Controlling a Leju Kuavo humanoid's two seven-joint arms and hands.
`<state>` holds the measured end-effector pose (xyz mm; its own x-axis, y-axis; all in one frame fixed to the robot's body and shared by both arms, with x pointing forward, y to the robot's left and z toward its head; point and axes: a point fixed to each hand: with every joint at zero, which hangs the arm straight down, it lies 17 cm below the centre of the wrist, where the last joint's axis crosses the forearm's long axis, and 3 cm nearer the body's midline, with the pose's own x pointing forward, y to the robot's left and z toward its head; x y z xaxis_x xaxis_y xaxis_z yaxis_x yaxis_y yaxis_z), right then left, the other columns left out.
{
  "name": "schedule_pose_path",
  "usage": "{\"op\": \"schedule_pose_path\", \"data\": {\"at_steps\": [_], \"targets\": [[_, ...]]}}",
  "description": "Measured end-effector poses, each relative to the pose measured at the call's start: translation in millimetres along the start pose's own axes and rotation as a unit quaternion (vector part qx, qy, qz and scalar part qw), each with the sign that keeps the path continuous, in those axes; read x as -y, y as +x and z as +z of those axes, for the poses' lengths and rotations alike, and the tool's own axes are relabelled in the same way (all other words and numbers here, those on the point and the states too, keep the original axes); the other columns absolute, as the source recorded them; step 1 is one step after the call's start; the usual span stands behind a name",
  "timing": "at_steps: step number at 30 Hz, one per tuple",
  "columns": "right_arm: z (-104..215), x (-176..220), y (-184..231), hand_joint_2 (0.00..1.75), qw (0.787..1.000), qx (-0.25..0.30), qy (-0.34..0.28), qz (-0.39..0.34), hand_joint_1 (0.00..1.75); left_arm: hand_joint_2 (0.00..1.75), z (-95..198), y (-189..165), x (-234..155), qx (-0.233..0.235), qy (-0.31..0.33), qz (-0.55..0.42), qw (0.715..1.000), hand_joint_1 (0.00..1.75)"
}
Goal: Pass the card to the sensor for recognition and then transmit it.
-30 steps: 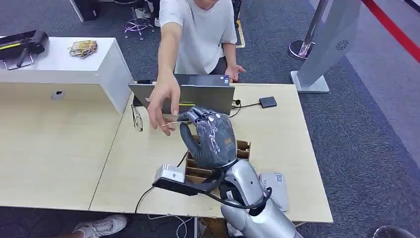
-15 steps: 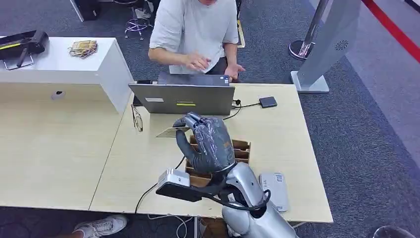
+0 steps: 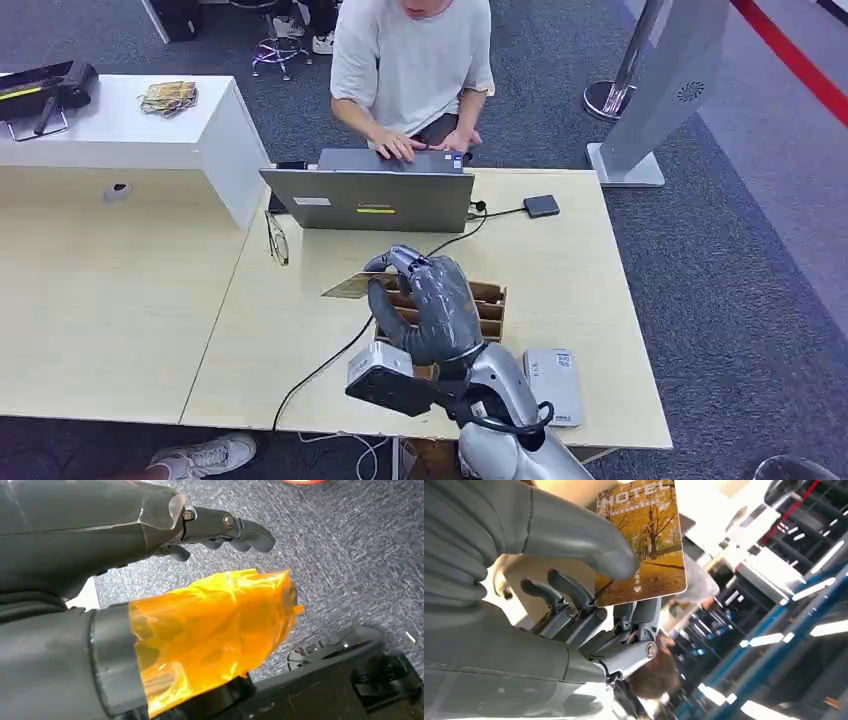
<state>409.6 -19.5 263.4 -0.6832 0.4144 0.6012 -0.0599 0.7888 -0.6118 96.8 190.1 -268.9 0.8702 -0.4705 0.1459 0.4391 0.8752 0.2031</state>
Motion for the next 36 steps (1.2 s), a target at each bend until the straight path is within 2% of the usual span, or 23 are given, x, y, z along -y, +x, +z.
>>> {"op": "schedule_pose_path", "data": {"at_steps": [8,14,27,36], "targets": [[27,4,-43,1.75,0.994,-0.059,0.0,-0.09,1.75,0.0,0,-4,0,0.0,0.004,0.012,1.0,0.0],[53,12,-74,1.75,0.977,-0.098,-0.01,-0.187,1.75,0.0,0,-9,0,-0.004,0.005,0.019,1.0,0.0],[85,41,-119,1.75,0.962,-0.141,-0.038,-0.229,1.75,0.0,-1,-13,0,-0.01,0.007,0.032,0.999,0.0],[104,47,-143,1.75,0.945,-0.165,-0.041,-0.278,1.75,0.0,-1,-13,0,-0.011,0.007,0.033,0.999,0.0]]}}
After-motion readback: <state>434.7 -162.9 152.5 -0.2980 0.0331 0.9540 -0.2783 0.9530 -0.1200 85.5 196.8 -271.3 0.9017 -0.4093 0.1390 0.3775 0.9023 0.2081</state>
